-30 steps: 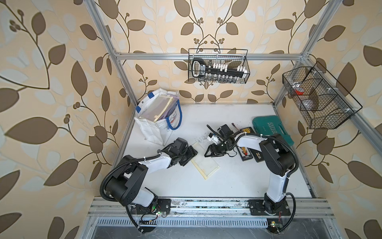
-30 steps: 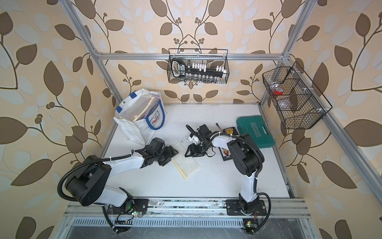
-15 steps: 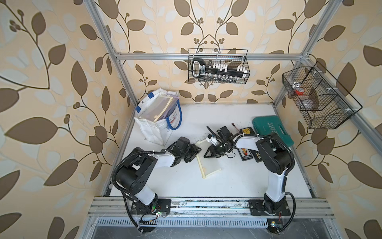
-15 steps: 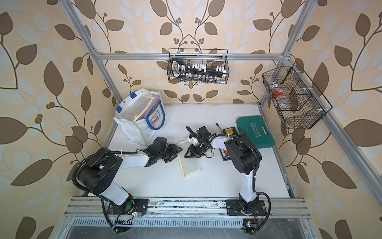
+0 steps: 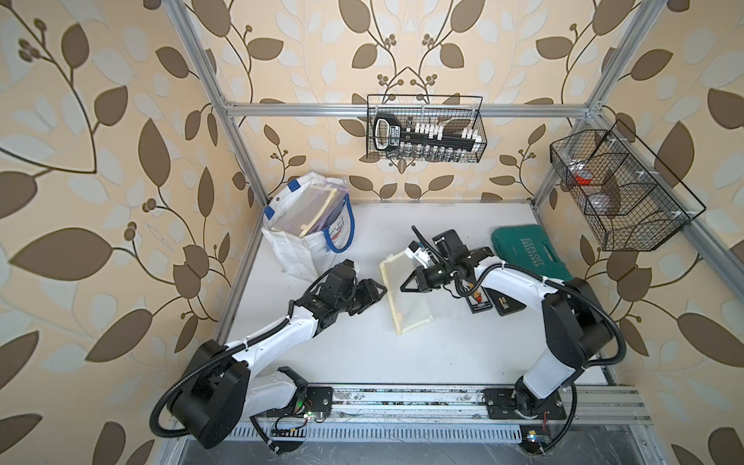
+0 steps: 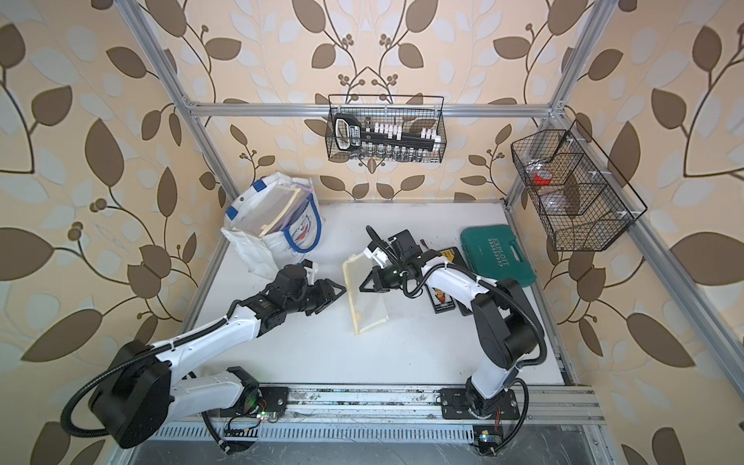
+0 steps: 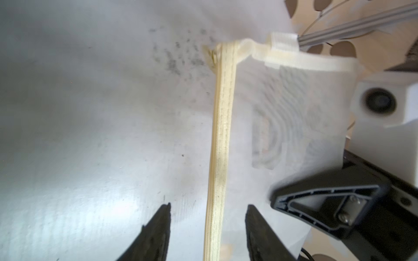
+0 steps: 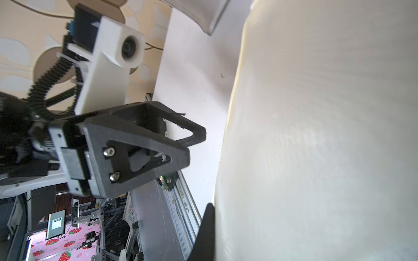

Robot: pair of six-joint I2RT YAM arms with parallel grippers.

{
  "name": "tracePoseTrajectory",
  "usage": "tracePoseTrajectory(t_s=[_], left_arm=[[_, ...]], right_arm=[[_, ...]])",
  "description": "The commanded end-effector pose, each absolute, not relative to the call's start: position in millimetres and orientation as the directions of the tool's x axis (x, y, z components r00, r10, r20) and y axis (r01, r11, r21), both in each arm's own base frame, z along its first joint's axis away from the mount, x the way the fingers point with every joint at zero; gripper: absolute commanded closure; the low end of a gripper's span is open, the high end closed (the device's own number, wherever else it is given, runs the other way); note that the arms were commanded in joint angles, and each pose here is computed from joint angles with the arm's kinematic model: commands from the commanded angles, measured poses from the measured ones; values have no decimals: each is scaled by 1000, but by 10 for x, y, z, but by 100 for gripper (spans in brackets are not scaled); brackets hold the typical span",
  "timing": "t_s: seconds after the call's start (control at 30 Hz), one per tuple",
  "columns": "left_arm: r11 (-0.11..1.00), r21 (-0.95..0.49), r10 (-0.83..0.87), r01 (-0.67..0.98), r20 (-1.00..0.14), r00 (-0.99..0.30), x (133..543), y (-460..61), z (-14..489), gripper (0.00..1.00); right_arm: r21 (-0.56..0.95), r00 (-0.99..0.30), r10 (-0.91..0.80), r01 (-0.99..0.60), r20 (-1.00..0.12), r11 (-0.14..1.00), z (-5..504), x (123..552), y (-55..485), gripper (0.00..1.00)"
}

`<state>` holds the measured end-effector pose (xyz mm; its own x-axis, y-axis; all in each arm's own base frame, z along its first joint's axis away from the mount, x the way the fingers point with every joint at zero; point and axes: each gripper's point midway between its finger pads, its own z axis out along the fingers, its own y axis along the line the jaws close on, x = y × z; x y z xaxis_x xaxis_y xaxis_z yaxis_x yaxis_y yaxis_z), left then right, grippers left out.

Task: Put the pencil pouch into the canvas bag
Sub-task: Pick up the pencil pouch from the center of the board.

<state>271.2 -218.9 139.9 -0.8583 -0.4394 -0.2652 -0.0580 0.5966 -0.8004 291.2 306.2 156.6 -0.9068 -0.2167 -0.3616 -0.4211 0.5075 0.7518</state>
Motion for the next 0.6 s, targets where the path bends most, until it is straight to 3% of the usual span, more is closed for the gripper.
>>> tracePoseTrajectory(t_s=[0.0,0.1,0.27,0.57], left_arm=[[492,-861,-391,128,-350,-851,2700,-2267,1867,38],[401,-890,-394,220,-384,-835,2698,-2298,2197,30],[295,-899,-375,322,-419,-827,2695,-2420,2589,29],[181,-892,-416,413,-450,-790,2711,-2457,2964,43]], right_arm=[[770,-870,-214,-492,-443,406,2105,2846,3114,100],[781,-845,-213,-534,-490,325,2423,2760,3151,100],[787,-815,-195,-578,-546,215,2767,2647,3184,100],[796,-807,-174,-588,-565,144,2934,2585,3245,100]])
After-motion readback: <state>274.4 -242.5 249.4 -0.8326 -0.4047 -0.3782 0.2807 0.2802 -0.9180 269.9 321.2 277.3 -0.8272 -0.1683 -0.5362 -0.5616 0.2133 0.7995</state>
